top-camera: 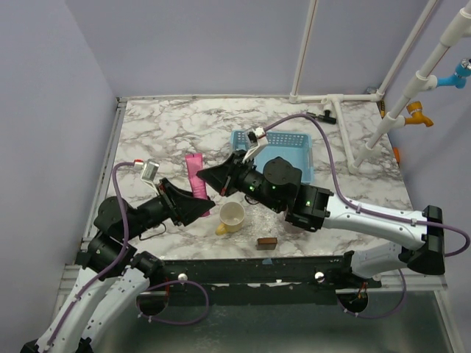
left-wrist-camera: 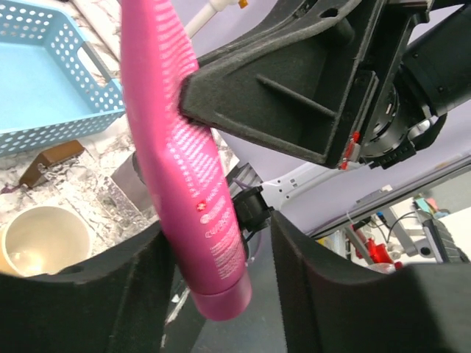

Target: Prepare toiletry sets of a toothbrush and toothpaste on the tray

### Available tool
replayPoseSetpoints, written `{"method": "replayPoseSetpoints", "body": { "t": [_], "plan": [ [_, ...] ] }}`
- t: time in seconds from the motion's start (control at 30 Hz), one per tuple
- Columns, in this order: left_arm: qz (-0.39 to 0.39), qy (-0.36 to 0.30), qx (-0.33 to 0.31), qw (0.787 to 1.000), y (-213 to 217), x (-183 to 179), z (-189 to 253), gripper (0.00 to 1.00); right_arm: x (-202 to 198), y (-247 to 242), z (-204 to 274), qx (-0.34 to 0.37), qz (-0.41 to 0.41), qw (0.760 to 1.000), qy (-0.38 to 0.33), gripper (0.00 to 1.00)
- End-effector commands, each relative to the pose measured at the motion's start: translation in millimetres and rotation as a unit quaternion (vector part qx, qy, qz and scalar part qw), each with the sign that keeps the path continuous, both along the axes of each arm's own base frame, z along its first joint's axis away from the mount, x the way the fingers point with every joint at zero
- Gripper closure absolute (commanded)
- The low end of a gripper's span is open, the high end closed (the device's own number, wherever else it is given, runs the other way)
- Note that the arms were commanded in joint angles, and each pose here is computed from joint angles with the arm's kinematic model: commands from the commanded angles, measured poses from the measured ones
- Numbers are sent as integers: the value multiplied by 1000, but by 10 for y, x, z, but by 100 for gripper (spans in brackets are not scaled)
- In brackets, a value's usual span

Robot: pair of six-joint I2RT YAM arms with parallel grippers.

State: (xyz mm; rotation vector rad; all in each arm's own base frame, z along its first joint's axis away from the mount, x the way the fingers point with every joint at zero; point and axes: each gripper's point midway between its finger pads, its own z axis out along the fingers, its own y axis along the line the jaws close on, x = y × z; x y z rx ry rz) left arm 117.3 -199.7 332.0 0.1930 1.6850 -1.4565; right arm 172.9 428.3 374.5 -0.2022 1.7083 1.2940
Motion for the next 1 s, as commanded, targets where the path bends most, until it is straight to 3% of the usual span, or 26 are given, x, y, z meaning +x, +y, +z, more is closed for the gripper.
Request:
{"method": "replayPoseSetpoints", "body": {
  "t": [0.0, 0.23, 0.27, 0.37, 0.43, 0.5, 0.73, 0.97],
  "plan": [
    [-14, -18, -1, 1000, 6, -76, 41, 55, -5, -135, 227, 40, -24, 999, -7, 100],
    [-7, -25, 15, 1000, 34, -72, 57, 87, -19, -168, 161, 24, -25, 999, -8, 94],
    [-7, -26, 16, 1000, 36, -74, 60, 91, -25, -167, 164, 23, -24, 999, -10, 90],
    [-6, -25, 18, 1000, 42, -82, 67, 100, -51, -179, 179, 13, -16, 1000, -16, 65],
    [-10, -26, 21, 999, 47, -105, 62, 100, -73, -203, 199, 0, -10, 1000, -27, 53],
    [-17, -25, 27, 999, 44, -139, 38, 100, -67, -258, 229, -17, -14, 999, -36, 48],
    [-81, -22, 42, 996, 2, -376, -57, 100, -137, -474, 240, -107, 7, 990, -87, 44],
    [-187, -23, 61, 980, 5, -795, -109, 100, -384, -641, 294, -187, 88, 968, -143, 41]
  ]
}}
